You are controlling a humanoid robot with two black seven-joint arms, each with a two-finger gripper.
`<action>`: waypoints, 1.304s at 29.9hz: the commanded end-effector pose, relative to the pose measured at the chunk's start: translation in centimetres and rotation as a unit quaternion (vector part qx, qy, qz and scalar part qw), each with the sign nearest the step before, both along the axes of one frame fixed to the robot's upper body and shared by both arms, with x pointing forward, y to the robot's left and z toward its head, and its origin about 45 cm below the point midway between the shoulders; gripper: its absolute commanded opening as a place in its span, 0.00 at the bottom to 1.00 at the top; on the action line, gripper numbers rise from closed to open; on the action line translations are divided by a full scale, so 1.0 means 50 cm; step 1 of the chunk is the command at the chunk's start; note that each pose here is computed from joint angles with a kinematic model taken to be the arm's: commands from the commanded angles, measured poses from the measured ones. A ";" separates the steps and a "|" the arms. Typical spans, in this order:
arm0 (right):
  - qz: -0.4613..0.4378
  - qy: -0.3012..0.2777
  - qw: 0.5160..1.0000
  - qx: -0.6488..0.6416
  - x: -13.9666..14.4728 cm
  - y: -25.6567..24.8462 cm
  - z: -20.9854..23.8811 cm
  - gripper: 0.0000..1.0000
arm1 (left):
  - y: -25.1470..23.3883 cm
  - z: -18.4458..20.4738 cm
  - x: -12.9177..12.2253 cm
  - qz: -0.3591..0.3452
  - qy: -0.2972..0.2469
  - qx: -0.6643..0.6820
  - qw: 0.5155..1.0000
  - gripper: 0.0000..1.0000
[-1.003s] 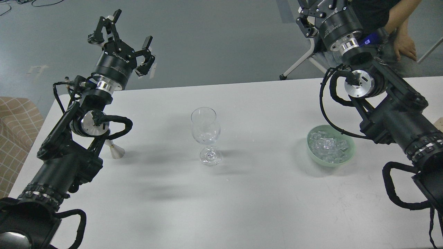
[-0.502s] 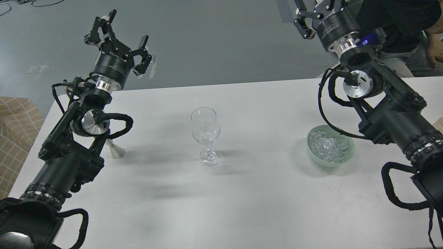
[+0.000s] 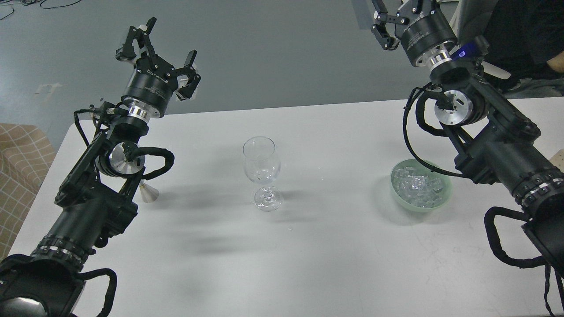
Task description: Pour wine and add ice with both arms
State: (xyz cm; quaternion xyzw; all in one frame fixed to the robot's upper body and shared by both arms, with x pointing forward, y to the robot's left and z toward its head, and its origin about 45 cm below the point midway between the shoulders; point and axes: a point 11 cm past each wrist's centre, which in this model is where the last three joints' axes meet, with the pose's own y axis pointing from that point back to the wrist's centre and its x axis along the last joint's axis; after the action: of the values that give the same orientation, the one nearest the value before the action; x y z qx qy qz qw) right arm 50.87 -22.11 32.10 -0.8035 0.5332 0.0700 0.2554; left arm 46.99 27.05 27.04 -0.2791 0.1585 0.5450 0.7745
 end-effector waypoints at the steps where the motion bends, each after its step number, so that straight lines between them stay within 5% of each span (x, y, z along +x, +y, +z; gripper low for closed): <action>1: 0.001 -0.003 1.000 0.000 0.002 0.001 0.006 1.00 | -0.006 0.000 0.000 -0.003 0.000 -0.001 1.000 1.00; 39: -0.003 -0.004 1.000 -0.002 0.004 -0.001 0.011 1.00 | -0.022 0.000 -0.001 -0.040 0.017 -0.005 0.999 0.99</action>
State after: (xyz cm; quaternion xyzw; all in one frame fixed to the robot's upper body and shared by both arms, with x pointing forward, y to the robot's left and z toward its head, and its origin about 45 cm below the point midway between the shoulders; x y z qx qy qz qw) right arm 51.03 -22.22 32.56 -0.8025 0.5353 0.0652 0.2555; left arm 46.95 26.12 27.07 -0.2672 0.1827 0.5201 0.7904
